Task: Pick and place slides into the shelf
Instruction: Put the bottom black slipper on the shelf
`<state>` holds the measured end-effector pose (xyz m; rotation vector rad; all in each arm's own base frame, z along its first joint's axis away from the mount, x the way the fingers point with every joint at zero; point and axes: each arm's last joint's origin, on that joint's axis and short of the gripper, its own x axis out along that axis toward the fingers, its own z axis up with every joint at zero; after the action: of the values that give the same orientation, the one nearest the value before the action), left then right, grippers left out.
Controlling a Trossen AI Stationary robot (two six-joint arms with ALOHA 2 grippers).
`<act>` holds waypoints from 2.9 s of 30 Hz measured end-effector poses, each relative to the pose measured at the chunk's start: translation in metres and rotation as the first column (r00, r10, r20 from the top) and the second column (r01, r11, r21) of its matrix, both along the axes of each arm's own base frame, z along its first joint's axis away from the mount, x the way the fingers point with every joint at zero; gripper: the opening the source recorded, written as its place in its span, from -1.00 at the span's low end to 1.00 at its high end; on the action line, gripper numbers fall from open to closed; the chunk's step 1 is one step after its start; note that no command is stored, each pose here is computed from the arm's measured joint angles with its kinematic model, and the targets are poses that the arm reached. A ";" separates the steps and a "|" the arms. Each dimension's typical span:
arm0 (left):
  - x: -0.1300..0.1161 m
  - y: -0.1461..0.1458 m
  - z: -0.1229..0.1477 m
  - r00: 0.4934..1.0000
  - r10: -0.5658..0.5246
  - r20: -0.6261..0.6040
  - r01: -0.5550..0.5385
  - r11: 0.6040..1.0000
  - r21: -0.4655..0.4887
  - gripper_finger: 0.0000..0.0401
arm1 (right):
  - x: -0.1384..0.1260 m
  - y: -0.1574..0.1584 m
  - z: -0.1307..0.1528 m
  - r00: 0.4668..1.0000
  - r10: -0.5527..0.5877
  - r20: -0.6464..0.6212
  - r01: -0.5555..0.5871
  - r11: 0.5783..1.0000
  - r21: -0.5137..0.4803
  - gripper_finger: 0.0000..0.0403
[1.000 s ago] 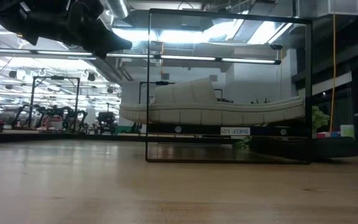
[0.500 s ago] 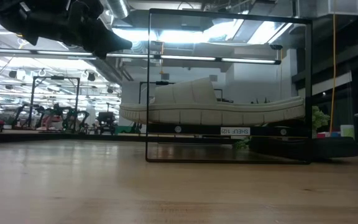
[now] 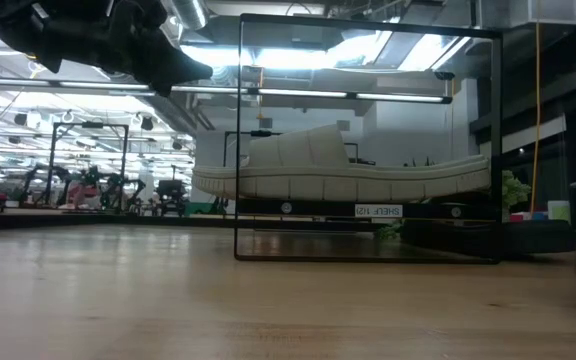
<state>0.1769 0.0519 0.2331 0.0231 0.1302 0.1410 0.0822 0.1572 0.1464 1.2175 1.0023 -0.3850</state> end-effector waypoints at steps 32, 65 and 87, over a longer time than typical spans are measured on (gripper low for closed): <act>-0.001 -0.001 -0.004 0.999 -0.012 -0.042 0.011 1.000 -0.015 -1.00 | 0.008 0.011 -0.004 0.995 -0.020 0.100 0.018 1.000 0.017 -0.16; -0.001 -0.001 -0.005 0.999 -0.011 -0.049 0.011 1.000 -0.017 -1.00 | 0.018 0.030 -0.017 0.972 0.071 0.223 -0.062 0.997 -0.045 -0.90; -0.001 -0.001 -0.005 0.999 -0.011 -0.048 0.011 1.000 -0.017 -1.00 | 0.032 0.046 0.022 0.787 0.226 0.574 -0.076 0.959 -0.274 -0.94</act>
<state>0.1763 0.0513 0.2283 0.0109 0.1790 0.1284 0.1140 0.2027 0.1681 0.9355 0.4726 0.0272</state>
